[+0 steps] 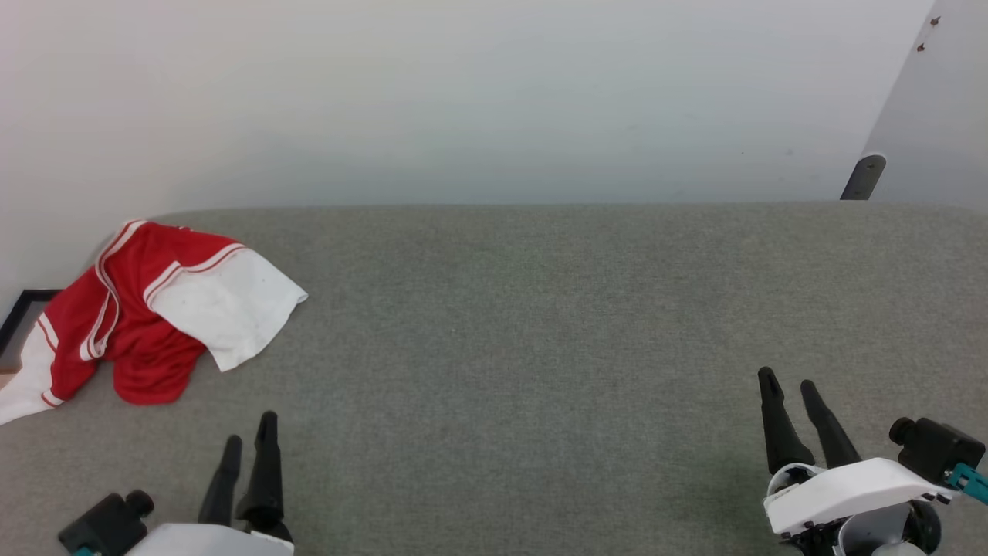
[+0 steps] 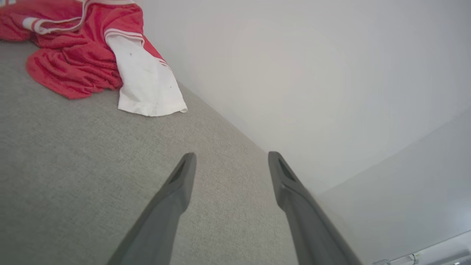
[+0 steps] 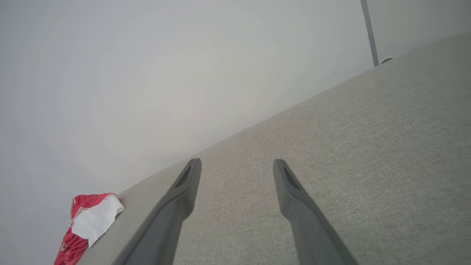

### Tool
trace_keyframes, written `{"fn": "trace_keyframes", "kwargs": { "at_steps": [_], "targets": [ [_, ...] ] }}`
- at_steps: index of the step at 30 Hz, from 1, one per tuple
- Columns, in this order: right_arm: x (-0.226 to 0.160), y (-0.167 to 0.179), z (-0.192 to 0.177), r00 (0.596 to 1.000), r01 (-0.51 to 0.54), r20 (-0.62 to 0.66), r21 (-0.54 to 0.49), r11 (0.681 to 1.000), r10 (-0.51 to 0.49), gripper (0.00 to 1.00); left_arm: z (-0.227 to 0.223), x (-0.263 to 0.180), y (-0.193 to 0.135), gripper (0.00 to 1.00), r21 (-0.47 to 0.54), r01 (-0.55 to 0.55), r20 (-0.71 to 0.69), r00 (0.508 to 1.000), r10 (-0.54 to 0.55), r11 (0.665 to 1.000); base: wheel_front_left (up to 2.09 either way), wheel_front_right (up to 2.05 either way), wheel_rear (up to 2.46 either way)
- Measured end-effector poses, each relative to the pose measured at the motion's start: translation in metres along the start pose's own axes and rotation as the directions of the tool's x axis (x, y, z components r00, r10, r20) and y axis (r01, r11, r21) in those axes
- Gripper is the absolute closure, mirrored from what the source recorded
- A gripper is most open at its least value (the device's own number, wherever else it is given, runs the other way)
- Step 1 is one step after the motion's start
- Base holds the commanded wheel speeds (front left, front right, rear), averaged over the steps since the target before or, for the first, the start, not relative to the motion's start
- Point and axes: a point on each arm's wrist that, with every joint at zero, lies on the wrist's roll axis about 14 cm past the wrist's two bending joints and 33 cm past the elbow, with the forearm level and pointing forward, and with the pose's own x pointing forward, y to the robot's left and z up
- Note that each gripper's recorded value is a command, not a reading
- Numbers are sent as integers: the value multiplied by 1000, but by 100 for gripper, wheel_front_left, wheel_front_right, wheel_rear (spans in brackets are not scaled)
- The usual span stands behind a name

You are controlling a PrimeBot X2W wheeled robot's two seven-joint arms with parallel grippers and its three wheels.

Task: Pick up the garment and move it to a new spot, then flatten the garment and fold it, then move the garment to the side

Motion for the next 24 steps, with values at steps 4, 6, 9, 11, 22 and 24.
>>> {"fn": "trace_keyframes", "kwargs": {
  "at_steps": [4, 6, 9, 11, 22, 24],
  "targets": [
    [0, 1, 5, 1000, -7, 8, -88, 996, 8, 0, 5, -1, -2, 0, 84, 11, 22, 1000, -13, 996, 0, 0, 0],
    [0, 1, 7, 1000, -11, 12, -115, 993, 12, 0, 7, -2, -3, 0, 117, 16, 28, 999, -20, 993, 0, 0, 0],
    [0, 3, 9, 1000, -17, 16, -163, 987, 20, 0, 8, -3, -5, 0, 164, 27, 33, 999, -33, 986, 0, 0, 0],
    [0, 4, 11, 1000, -22, 17, -200, 980, 25, 0, 10, -3, -7, 0, 194, 37, 41, 998, -46, 980, 0, 0, 0],
    [0, 7, 16, 999, -33, 27, -326, 945, 45, 0, 20, -4, -11, 0, 333, 70, 69, 993, -98, 940, 0, 0, 0],
    [0, 8, 17, 998, -35, 28, -343, 939, 47, 0, 21, -4, -12, 0, 358, 78, 69, 992, -110, 930, 0, 0, 0]
  ]
}}
